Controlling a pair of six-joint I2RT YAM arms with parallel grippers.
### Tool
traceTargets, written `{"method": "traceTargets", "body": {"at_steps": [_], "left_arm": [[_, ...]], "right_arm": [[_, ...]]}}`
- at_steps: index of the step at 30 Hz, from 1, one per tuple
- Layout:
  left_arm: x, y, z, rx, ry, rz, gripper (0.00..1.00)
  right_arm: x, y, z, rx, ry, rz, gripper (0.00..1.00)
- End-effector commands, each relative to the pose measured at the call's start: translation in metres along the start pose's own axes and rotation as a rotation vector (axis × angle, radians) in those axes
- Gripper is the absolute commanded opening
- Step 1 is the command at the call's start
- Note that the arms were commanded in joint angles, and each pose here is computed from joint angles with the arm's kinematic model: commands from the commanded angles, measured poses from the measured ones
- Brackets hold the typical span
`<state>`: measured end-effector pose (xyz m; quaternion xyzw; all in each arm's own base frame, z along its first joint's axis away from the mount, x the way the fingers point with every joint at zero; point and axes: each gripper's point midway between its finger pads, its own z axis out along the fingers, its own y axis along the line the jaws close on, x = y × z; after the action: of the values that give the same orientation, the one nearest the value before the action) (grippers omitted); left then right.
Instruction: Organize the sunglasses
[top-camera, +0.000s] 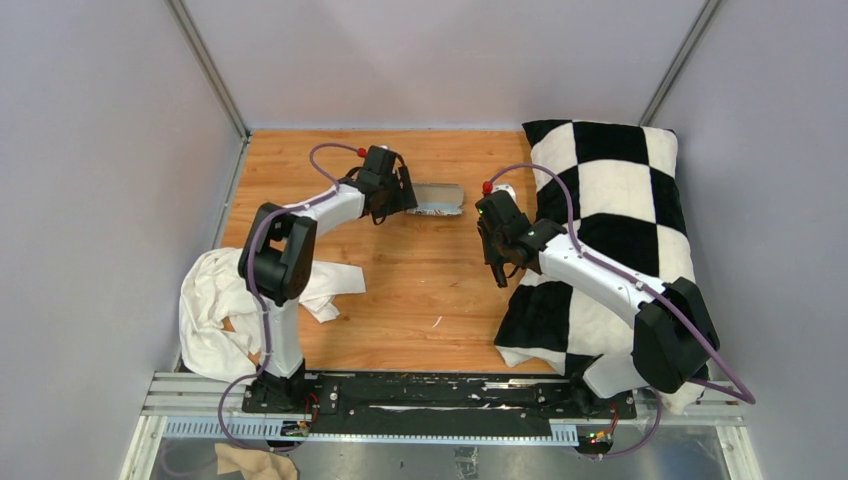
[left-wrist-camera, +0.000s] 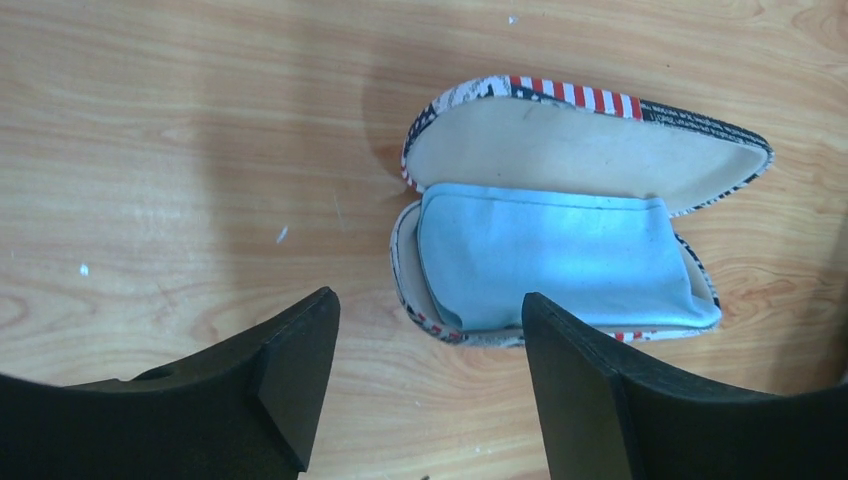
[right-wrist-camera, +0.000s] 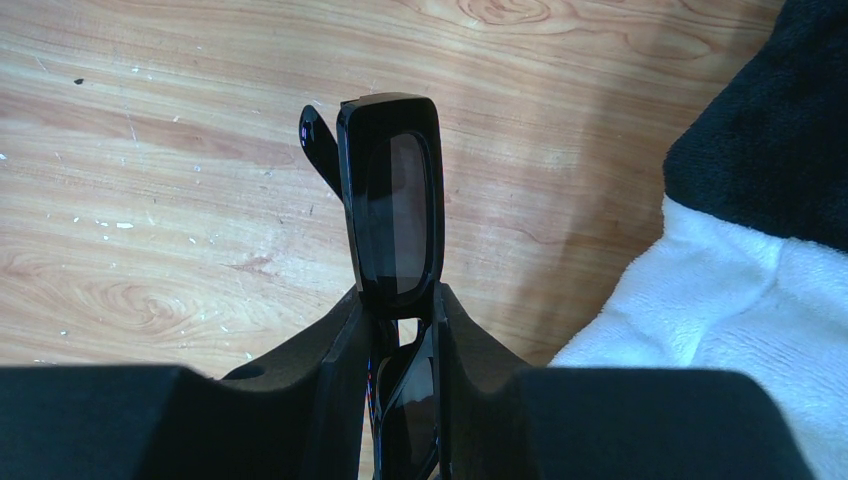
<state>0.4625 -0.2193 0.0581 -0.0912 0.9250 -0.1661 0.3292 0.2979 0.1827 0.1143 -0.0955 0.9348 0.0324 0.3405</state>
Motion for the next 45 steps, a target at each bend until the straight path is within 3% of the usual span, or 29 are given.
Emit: {"method": "traceTargets", "body": {"at_steps": [1, 6, 11, 24, 45], "left_arm": [[-0.002, -0.014, -0.017, 0.068, -0.015, -0.139, 0.73], [0.014, -0.026, -0.019, 0.139, -0.065, -0.453, 0.71], [0.006, -0.034, -0.018, 0.175, -0.128, -0.61, 0.7], [0.004, -0.05, 0.002, 0.173, -0.13, -0.729, 0.6], [0.007, -0.059, 0.024, 0.179, -0.104, -0.704, 0.42]], "right_arm": [[0.008, -0.004, 0.003, 0.007, 0.037, 0.017, 0.2], [0.01, -0.001, 0.005, -0.007, 0.046, 0.019, 0.2], [0.01, 0.0, 0.004, -0.014, 0.045, 0.017, 0.2], [0.008, 0.0, 0.0, -0.018, 0.038, 0.013, 0.2], [0.013, -0.006, -0.002, 0.0, 0.044, 0.02, 0.19]]}}
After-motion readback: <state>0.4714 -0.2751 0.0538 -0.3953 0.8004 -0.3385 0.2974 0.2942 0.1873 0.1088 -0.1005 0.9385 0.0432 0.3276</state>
